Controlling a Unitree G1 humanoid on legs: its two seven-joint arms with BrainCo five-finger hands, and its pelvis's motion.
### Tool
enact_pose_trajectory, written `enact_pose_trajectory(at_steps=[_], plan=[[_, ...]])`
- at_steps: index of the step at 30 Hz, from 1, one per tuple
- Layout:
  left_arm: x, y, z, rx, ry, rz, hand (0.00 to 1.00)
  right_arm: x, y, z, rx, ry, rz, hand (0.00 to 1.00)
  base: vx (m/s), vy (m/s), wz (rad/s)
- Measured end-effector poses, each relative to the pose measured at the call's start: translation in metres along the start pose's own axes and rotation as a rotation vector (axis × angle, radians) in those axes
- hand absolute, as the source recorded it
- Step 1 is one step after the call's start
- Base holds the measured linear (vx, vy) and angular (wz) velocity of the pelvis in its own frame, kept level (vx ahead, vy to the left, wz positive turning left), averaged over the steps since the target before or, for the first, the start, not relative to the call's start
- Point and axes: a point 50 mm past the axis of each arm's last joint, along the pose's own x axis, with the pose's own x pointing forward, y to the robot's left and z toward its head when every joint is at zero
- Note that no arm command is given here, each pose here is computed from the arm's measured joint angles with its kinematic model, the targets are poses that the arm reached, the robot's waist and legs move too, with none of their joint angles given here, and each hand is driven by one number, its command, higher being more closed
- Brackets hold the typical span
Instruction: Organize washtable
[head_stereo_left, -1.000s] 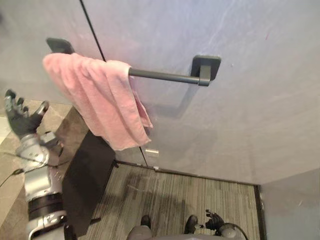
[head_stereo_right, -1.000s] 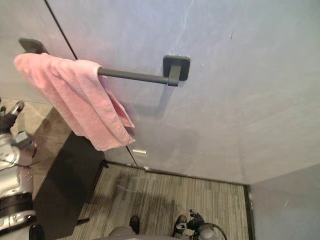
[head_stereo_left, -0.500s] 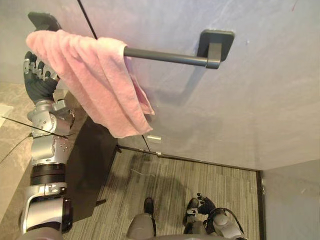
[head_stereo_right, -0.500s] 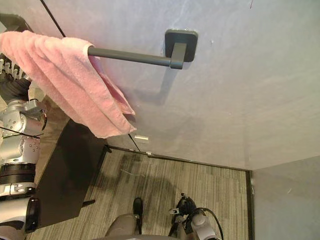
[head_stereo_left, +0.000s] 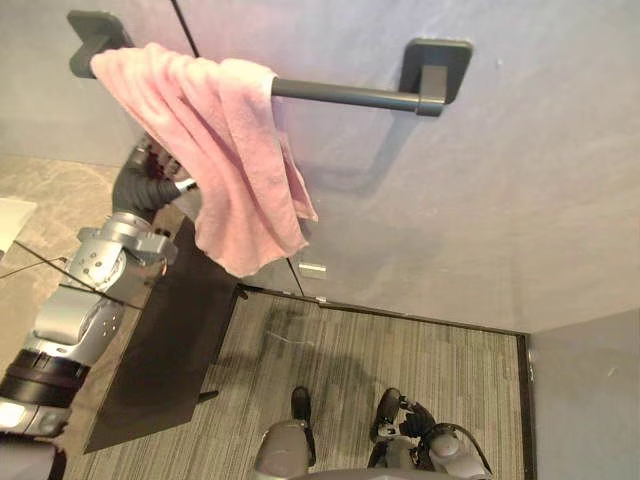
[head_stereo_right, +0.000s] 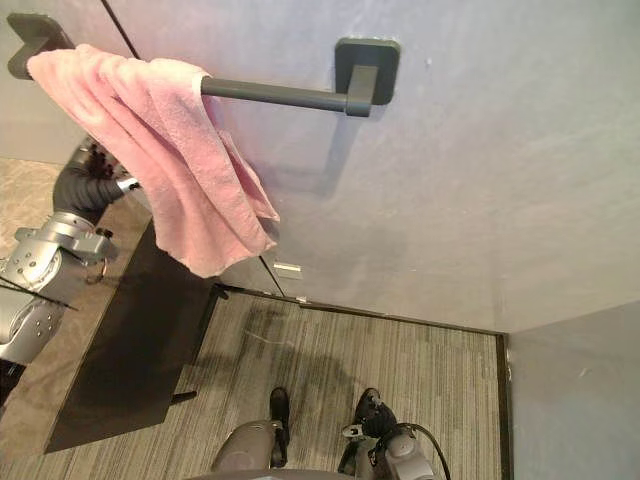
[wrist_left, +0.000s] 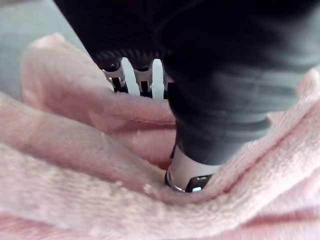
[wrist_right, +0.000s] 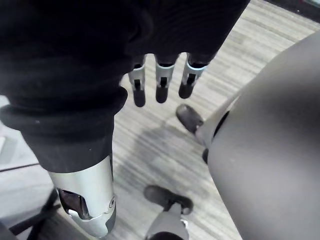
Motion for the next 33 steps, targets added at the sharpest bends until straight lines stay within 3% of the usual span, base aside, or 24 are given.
enact_pose_trajectory(at_steps=[6,15,25,33], plan=[[-0.002,-0.008,-0.002,-0.024,0.006,-0.079,1.0,0.001,-0.005,-0.005,-0.026,0.023,-0.003,0.0,0.04,0.011,-0.15],[0.002,-0.011,-0.005,-0.055,-0.045,0.018,1.0,0.0,-0.015,-0.005,-0.038,0.007,-0.045,0.0,0.06,0.023,0.0],[-0.009,0.025,-0.015,-0.068,-0.052,0.241,1.0,-0.041,-0.047,0.083,-0.041,-0.528,-0.091,0.0,-0.01,0.011,-0.07],[-0.014,0.027,-0.016,-0.065,-0.044,0.248,1.0,-0.074,-0.047,0.122,-0.001,-0.791,-0.004,0.0,0.02,0.006,-0.02]])
